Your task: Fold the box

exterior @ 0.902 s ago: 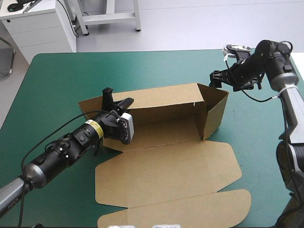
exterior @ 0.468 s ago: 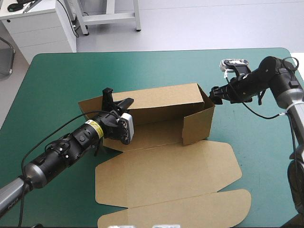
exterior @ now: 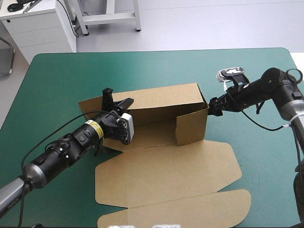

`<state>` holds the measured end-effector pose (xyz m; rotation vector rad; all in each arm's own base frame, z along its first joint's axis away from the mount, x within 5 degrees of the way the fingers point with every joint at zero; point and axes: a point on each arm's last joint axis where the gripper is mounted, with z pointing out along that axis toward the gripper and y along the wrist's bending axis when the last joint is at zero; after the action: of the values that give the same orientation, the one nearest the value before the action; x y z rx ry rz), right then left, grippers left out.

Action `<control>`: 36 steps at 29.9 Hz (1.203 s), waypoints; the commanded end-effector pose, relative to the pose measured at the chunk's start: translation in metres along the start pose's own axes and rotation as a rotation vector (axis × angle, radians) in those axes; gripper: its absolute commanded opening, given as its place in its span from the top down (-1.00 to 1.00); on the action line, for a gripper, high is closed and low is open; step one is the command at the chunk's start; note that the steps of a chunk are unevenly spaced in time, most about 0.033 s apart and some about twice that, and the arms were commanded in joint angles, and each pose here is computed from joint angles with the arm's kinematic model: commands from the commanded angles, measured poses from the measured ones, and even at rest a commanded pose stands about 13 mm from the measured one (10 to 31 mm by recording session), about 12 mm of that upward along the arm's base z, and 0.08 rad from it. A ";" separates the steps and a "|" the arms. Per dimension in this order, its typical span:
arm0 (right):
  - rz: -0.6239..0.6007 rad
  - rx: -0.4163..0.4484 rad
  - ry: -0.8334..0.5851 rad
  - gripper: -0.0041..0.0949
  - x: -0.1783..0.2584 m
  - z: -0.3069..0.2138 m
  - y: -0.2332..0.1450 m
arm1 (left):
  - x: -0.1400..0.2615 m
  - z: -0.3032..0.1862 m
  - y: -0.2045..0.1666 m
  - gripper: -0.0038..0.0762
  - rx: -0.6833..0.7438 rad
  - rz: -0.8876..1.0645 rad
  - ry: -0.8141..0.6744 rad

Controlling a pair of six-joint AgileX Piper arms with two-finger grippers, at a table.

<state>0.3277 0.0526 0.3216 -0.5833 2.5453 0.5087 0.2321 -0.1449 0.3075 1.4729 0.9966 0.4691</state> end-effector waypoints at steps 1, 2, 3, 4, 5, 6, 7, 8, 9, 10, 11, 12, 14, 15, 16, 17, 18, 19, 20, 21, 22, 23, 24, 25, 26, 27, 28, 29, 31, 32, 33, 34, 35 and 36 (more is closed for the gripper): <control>-0.023 -0.031 -0.087 -0.68 -0.006 -0.021 0.012 | -0.007 -0.007 0.019 0.92 -0.094 -0.022 -0.048; -0.027 -0.036 -0.092 -0.68 -0.006 -0.022 0.013 | -0.007 -0.007 0.019 0.92 -0.094 -0.022 -0.048; -0.029 -0.044 -0.094 -0.68 -0.007 -0.022 0.013 | -0.007 -0.007 0.019 0.92 -0.094 -0.022 -0.048; -0.036 -0.060 -0.100 -0.68 -0.007 -0.023 0.015 | -0.007 -0.007 0.019 0.92 -0.094 -0.022 -0.048; -0.037 -0.068 -0.100 -0.68 -0.007 -0.023 0.017 | -0.008 -0.007 0.019 0.92 -0.095 -0.022 -0.049; -0.044 -0.078 -0.104 -0.68 -0.007 -0.025 0.018 | -0.008 -0.007 0.019 0.92 -0.096 -0.022 -0.050; -0.050 -0.087 -0.103 -0.68 -0.006 -0.026 0.020 | -0.008 -0.007 0.019 0.92 -0.096 -0.022 -0.050; -0.054 -0.098 -0.103 -0.68 -0.006 -0.027 0.021 | -0.008 -0.007 0.019 0.92 -0.096 -0.022 -0.050; -0.063 -0.110 -0.101 -0.67 -0.006 -0.027 0.023 | -0.008 -0.007 0.019 0.92 -0.096 -0.022 -0.050; -0.072 -0.119 -0.091 -0.67 -0.005 -0.027 0.024 | -0.008 -0.007 0.019 0.92 -0.096 -0.022 -0.050; -0.071 -0.124 -0.089 -0.67 -0.004 -0.028 0.024 | -0.008 -0.007 0.019 0.92 -0.096 -0.022 -0.050; -0.070 -0.129 -0.080 -0.67 -0.003 -0.027 0.024 | -0.008 -0.007 0.019 0.92 -0.096 -0.022 -0.050; -0.068 -0.132 -0.064 -0.67 0.000 -0.025 0.023 | -0.008 -0.007 0.019 0.92 -0.096 -0.022 -0.050; -0.060 -0.130 -0.062 -0.67 0.002 -0.025 0.021 | -0.008 -0.007 0.019 0.92 -0.096 -0.022 -0.050; -0.048 -0.134 -0.052 -0.67 0.005 -0.023 0.020 | -0.008 -0.007 0.019 0.92 -0.096 -0.022 -0.050; -0.039 -0.136 -0.049 -0.67 0.007 -0.022 0.018 | -0.008 -0.007 0.019 0.92 -0.096 -0.019 -0.051; -0.025 -0.136 -0.047 -0.67 0.011 -0.023 0.016 | -0.008 -0.007 0.019 0.92 -0.096 -0.019 -0.051; -0.016 -0.144 -0.046 -0.67 0.015 -0.022 0.015 | -0.008 -0.007 0.019 0.92 -0.096 -0.019 -0.051; -0.008 -0.156 -0.050 -0.67 0.019 -0.021 0.014 | -0.008 -0.007 0.019 0.92 -0.096 -0.019 -0.051; -0.011 -0.165 -0.052 -0.66 0.023 -0.021 0.014 | -0.008 -0.007 0.019 0.92 -0.096 -0.019 -0.051; -0.012 -0.175 -0.062 -0.65 0.026 -0.021 0.016 | -0.008 -0.007 0.019 0.92 -0.096 -0.019 -0.051; -0.024 -0.184 -0.069 -0.65 0.028 -0.022 0.018 | -0.008 -0.007 0.019 0.92 -0.096 -0.019 -0.051; -0.029 -0.188 -0.071 -0.65 0.030 -0.022 0.019 | -0.008 -0.007 0.019 0.92 -0.096 -0.019 -0.051; -0.032 -0.193 -0.086 -0.65 0.031 -0.023 0.021 | -0.008 -0.007 0.019 0.92 -0.098 -0.019 -0.053; -0.030 -0.210 -0.089 -0.65 0.031 -0.024 0.023 | -0.008 -0.006 0.019 0.92 -0.098 -0.019 -0.054; -0.028 -0.224 -0.102 -0.65 0.029 -0.024 0.024 | -0.008 -0.006 0.019 0.92 -0.104 -0.019 -0.060; -0.031 -0.235 -0.111 -0.65 0.029 -0.025 0.025 | -0.008 -0.006 0.019 0.92 -0.104 -0.020 -0.063; -0.039 -0.240 -0.117 -0.65 0.028 -0.024 0.026 | -0.009 -0.006 0.020 0.92 -0.109 -0.020 -0.067; -0.065 -0.236 -0.130 -0.65 0.025 -0.021 0.029 | -0.009 -0.006 0.019 0.92 -0.109 -0.020 -0.068; -0.081 -0.223 -0.146 -0.65 0.023 -0.020 0.030 | -0.009 -0.006 0.020 0.92 -0.112 -0.020 -0.071; -0.096 -0.215 -0.164 -0.65 0.021 -0.019 0.032 | -0.009 -0.006 0.020 0.92 -0.112 -0.020 -0.071; -0.119 -0.206 -0.180 -0.65 0.018 -0.016 0.036 | -0.009 -0.006 0.020 0.92 -0.112 -0.020 -0.071; -0.139 -0.198 -0.193 -0.65 0.016 -0.014 0.040 | -0.009 -0.006 0.020 0.92 -0.112 -0.020 -0.071; -0.156 -0.187 -0.206 -0.65 0.014 -0.013 0.043 | -0.009 -0.006 0.020 0.92 -0.112 -0.020 -0.071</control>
<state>0.2927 0.0662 0.3134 -0.7392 2.3961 0.7464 0.2323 -0.1449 0.3073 1.4720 0.9934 0.4695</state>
